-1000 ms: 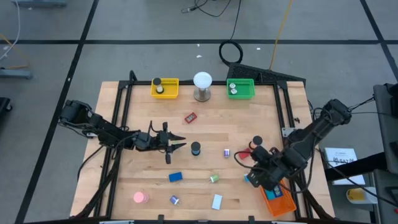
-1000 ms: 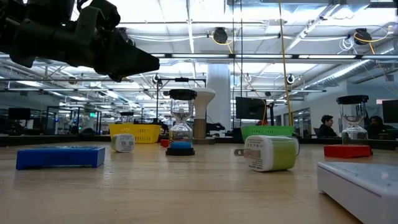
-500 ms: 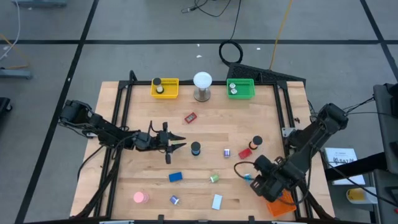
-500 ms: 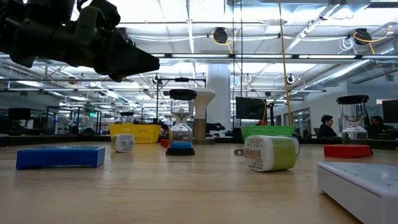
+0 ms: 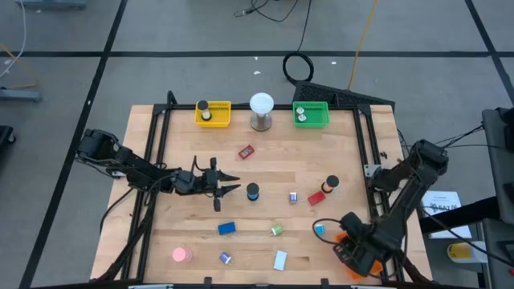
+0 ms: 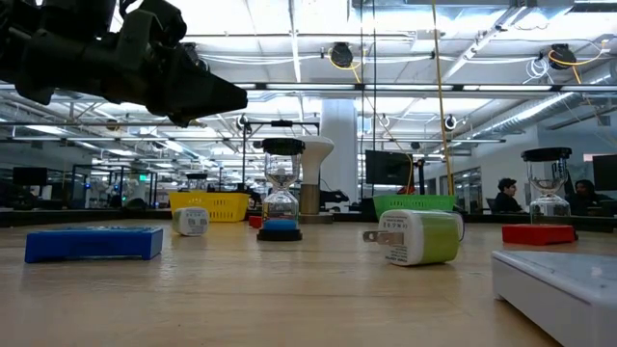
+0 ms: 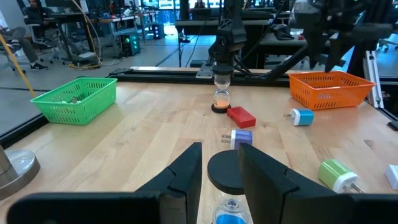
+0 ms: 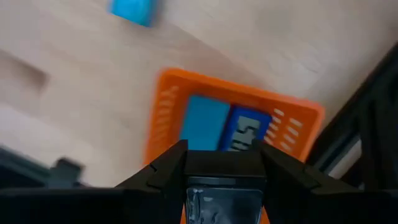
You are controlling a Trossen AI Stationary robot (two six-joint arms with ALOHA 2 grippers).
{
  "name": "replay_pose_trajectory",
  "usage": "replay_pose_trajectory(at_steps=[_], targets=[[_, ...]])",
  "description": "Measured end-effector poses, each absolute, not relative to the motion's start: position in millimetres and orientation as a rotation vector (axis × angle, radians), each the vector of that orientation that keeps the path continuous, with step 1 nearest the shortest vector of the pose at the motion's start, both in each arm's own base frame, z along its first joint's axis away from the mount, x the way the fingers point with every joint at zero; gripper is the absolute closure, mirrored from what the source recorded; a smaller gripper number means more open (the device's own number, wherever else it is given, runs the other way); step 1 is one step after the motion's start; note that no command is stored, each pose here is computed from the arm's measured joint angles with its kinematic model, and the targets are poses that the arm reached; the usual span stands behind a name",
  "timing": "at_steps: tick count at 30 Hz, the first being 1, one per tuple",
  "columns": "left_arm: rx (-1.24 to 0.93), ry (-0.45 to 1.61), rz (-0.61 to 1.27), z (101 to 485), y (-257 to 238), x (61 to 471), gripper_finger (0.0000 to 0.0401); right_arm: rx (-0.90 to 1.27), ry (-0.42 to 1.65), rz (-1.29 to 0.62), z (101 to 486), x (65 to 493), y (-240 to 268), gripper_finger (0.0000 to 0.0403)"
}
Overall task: Pick & Place Office items
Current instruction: Put the black digital timer into the orange bin
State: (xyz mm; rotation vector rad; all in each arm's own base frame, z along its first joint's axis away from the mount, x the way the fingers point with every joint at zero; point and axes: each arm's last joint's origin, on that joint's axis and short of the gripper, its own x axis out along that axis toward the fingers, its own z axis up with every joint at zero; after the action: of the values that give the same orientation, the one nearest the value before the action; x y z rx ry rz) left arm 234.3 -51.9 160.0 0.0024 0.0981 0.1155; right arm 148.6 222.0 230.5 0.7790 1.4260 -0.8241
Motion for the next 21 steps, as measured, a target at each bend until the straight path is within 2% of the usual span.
replay_pose_trajectory(at_steps=[8, 21], targets=[[0.002, 0.098, 0.115, 160.0, -51.9, 234.4, 0.0295, 0.817, 1.415, -0.835, 205.6, 136.4, 225.5, 0.0253], [0.002, 0.098, 0.115, 159.9, -52.0, 234.3, 0.0295, 0.833, 1.456, -0.867, 186.8, 130.9, 221.0, 0.0246]])
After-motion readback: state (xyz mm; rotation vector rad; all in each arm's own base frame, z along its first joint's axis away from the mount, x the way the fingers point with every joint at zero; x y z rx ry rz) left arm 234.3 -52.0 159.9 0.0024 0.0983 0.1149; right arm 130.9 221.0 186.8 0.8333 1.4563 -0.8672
